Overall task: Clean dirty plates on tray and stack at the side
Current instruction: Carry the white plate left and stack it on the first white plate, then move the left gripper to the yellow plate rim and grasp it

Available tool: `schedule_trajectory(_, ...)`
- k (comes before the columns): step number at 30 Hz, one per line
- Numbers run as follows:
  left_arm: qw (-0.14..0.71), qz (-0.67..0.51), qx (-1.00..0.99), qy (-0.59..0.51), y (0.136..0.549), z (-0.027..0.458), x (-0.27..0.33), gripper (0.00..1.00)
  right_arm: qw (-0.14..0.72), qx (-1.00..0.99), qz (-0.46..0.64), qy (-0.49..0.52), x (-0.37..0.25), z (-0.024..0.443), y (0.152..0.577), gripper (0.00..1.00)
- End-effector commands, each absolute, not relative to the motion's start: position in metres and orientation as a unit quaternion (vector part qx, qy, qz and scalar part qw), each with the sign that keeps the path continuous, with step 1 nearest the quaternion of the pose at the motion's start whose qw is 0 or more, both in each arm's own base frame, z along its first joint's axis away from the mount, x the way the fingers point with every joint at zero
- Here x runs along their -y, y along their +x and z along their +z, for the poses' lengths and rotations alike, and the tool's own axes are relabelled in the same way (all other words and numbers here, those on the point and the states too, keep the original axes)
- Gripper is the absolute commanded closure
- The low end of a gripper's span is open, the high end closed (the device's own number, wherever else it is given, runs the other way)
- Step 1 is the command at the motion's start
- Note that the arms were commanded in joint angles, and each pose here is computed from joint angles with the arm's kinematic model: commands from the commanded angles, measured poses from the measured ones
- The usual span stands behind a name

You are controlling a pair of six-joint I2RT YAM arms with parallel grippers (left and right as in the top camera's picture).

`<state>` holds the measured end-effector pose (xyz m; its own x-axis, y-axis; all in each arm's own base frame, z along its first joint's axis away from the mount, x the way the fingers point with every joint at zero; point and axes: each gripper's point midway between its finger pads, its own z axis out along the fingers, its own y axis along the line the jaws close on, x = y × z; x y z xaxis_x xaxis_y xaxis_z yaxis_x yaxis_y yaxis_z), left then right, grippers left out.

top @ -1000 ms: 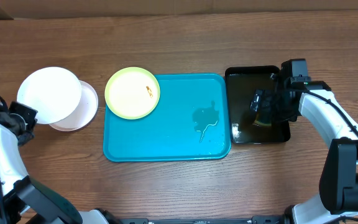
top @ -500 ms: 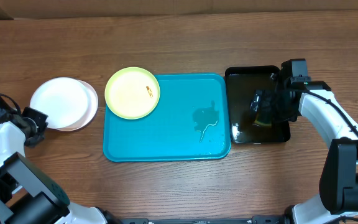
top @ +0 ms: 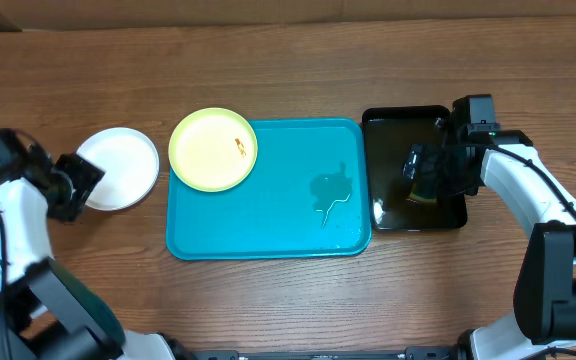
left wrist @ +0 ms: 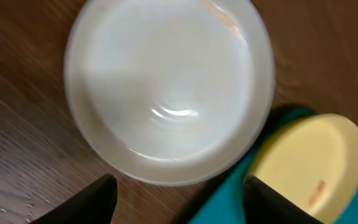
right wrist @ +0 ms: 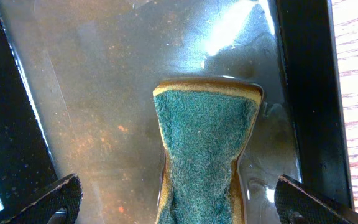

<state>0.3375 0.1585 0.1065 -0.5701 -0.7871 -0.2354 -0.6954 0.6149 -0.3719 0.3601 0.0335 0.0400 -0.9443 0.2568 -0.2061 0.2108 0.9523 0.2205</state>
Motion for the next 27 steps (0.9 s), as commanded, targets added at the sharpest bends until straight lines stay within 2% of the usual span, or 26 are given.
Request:
schedule_trajectory(1, 0.228, -0.137, -0.896, -0.355, 0.349, 0.147, -0.120, 0.34, 0.116, -0.981, 0.095, 0.122, -0.032, 0.038, 0.360, 0.00)
schedule_trajectory(10, 0.153, -0.152, -0.947, -0.236, 0.319, 0.154, -0.026, 0.31, 0.116, -0.981, 0.095, 0.122, -0.032, 0.038, 0.360, 0.00)
schedule_trajectory(27, 0.126, -0.048, -0.981, -0.139, 0.306, 0.143, 0.018, 0.31, 0.116, -0.981, 0.095, 0.122, -0.032, 0.038, 0.360, 0.00)
